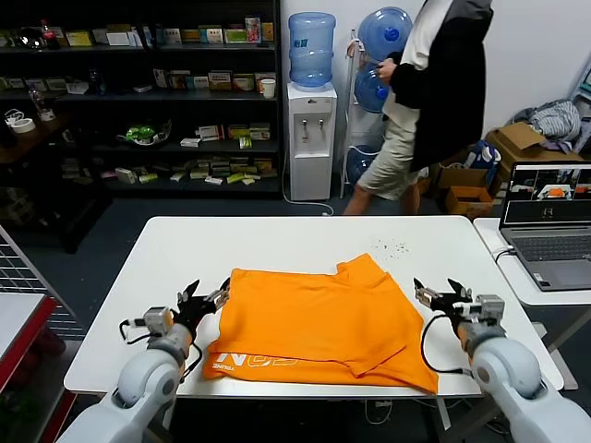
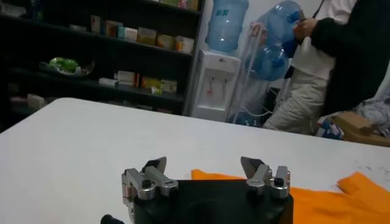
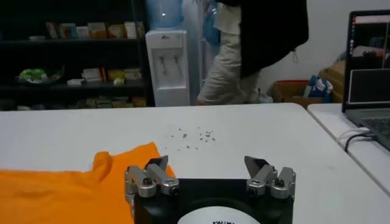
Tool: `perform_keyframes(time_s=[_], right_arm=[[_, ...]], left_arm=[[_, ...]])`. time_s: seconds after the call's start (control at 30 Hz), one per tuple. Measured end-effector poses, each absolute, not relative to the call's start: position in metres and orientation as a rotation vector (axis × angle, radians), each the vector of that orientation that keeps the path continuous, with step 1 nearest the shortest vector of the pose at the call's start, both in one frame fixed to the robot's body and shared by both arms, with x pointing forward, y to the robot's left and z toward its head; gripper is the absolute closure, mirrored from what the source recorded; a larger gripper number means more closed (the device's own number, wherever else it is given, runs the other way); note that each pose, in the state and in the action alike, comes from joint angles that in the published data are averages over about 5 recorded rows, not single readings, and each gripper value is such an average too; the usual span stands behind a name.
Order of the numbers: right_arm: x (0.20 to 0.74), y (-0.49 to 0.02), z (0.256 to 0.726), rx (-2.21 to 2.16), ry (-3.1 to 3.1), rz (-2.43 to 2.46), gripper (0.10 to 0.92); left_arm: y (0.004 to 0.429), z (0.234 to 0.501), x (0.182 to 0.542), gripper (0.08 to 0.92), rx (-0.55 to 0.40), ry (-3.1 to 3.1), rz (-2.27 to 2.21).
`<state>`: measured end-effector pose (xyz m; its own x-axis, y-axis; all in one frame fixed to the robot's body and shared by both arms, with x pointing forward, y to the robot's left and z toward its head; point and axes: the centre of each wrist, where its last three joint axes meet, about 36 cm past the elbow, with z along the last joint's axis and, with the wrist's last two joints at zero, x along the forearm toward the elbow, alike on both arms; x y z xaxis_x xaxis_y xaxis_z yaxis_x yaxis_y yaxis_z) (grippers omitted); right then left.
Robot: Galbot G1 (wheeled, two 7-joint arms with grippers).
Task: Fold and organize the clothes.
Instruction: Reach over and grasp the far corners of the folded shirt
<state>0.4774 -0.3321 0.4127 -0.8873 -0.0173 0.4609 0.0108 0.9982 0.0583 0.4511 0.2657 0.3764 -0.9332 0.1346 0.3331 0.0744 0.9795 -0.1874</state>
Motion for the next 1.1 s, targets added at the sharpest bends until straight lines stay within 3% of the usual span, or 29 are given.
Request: perform_keyframes(time_s=[0.47,0.93,1.1], right_arm=[[0.559,-0.293,0.394,0.062,-2.539,-0.11,0.2],[0.59,-0.272,0.384,0.093,-2.484,-0.09,0.201],[0.592,-0.267,0.378,0.105,-2.462,-0.084,0.266]], left_arm=[[0.274,0.352,0.535,0.177,-0.15,-2.65,0.166],[0.266,0.349,0.559,0.177,-0.172,-2.58,0.134],[0.264,0.346,0.558,0.177,-0.181,-2.561,0.129]])
